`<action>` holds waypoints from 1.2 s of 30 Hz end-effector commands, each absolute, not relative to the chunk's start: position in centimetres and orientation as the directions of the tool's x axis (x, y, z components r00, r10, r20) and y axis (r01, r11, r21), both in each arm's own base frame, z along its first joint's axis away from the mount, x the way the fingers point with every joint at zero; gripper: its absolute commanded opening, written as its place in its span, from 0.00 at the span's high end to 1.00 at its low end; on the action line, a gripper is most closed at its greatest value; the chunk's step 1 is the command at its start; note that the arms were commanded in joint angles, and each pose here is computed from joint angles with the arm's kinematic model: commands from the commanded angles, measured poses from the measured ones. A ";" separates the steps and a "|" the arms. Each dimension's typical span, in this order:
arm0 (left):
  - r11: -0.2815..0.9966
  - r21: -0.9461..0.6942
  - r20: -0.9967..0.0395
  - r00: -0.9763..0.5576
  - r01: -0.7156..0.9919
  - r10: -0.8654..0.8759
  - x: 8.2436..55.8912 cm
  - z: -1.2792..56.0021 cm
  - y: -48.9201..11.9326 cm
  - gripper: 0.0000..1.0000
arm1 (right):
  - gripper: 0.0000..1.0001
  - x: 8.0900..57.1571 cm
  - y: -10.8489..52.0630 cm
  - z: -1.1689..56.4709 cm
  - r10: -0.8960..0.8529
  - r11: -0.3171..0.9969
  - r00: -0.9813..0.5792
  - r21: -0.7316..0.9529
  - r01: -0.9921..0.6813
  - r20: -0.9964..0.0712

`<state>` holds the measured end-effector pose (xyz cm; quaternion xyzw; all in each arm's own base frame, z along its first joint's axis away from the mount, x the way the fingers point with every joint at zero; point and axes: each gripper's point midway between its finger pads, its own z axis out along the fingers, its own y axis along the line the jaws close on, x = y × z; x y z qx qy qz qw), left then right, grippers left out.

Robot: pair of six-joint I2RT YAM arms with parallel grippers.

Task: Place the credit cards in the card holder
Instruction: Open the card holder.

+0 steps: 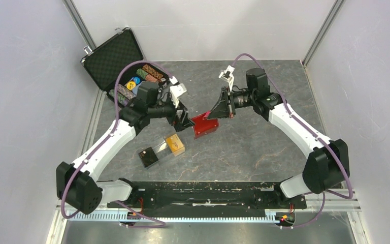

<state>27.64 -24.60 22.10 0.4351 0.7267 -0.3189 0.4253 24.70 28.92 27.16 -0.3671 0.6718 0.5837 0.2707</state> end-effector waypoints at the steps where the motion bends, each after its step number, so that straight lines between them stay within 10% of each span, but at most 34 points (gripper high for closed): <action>1: 0.440 0.014 -0.956 -0.117 0.898 0.270 28.7 27.0 -22.6 0.00 | 1.00 25.6 28.4 28.3 -0.159 0.012 -0.534 0.540 -0.842 -0.830; 36: 0.211 -0.109 -0.974 -0.147 0.971 0.171 27.1 24.6 -31.3 0.00 | 1.00 25.9 30.1 28.8 -0.205 -0.107 -0.580 0.607 -0.788 -0.789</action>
